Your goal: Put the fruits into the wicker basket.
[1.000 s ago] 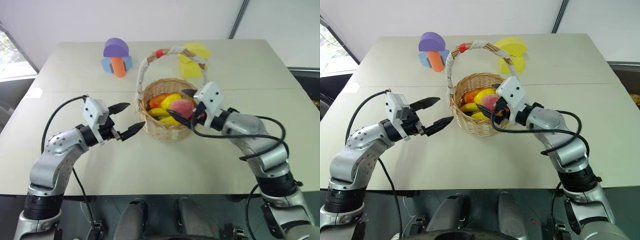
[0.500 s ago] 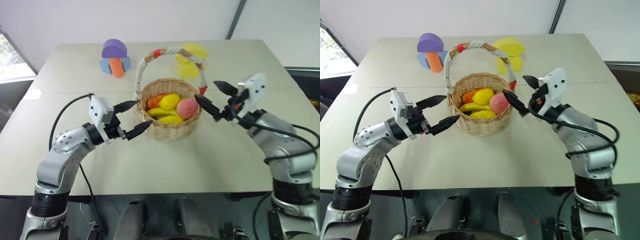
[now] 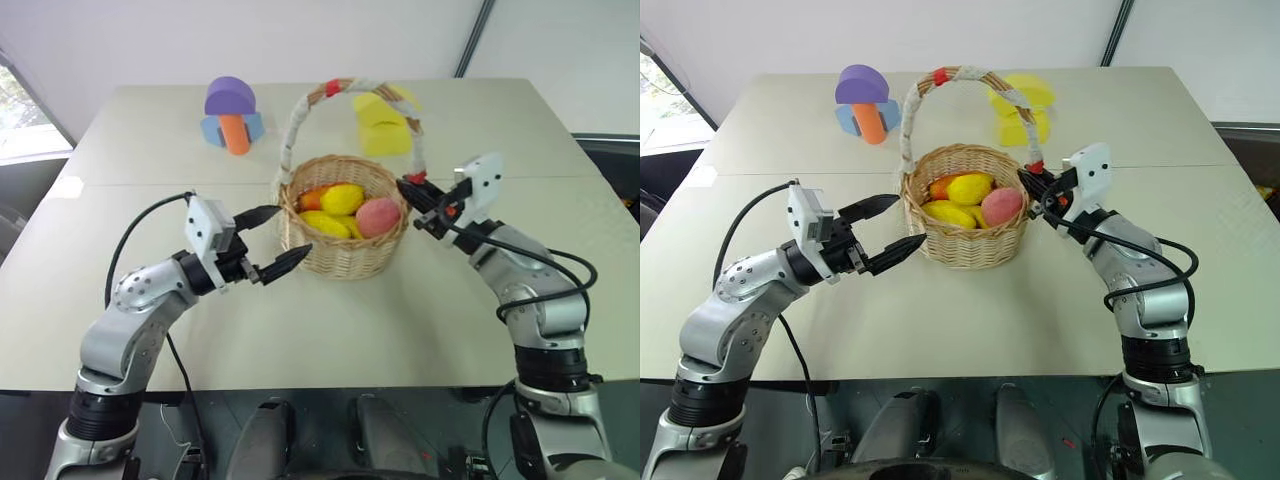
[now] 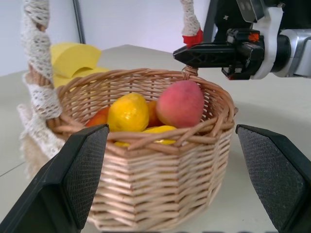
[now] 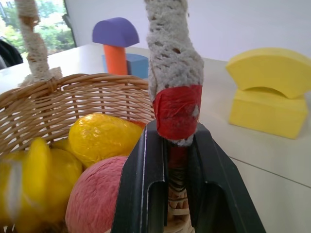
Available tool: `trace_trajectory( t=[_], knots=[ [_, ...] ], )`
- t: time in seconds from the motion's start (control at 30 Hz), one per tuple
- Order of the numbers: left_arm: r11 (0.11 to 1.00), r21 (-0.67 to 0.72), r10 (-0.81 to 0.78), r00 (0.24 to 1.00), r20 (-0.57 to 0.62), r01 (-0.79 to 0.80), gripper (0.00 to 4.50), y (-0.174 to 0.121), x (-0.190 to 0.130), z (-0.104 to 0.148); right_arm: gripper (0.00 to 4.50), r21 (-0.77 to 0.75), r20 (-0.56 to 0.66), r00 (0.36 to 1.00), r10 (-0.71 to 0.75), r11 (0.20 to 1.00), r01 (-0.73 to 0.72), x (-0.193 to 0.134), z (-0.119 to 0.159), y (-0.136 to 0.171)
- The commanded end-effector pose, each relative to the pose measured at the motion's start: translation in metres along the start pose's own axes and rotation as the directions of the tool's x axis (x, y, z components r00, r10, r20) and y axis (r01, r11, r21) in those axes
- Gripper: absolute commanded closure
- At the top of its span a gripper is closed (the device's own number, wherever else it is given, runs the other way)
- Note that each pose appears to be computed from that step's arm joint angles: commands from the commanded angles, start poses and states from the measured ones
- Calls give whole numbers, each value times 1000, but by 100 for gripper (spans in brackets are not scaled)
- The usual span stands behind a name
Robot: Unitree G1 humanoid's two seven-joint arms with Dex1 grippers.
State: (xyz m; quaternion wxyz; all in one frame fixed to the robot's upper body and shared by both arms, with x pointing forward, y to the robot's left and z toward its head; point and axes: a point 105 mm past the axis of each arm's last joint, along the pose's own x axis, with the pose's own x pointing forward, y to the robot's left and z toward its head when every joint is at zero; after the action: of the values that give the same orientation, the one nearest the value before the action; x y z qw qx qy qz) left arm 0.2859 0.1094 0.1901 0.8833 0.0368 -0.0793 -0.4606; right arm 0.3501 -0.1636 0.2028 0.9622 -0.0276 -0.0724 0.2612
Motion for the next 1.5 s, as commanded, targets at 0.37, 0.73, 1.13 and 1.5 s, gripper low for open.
trace_trajectory(
  t=[0.37, 0.73, 1.13, 1.5],
  knots=[
    [999, 12, -49, 997, 51, 49, 0, -7, 16, 8, 446, -154, 137, 714, -687, 697, 700, -83, 39, -166],
    [1000, 19, -25, 999, 46, 25, 0, -3, 13, 6, 106, -140, 154, 671, -725, 656, 742, -99, 38, -177],
    [978, 5, 210, 973, -98, -210, 0, 47, -31, -30, 106, -215, 74, 924, -375, 899, 382, -125, 31, -108],
    [944, 27, 327, 928, -176, -328, 0, 60, -53, -56, 106, -181, -128, 988, 86, 977, -109, -75, -27, -8]
  ],
)
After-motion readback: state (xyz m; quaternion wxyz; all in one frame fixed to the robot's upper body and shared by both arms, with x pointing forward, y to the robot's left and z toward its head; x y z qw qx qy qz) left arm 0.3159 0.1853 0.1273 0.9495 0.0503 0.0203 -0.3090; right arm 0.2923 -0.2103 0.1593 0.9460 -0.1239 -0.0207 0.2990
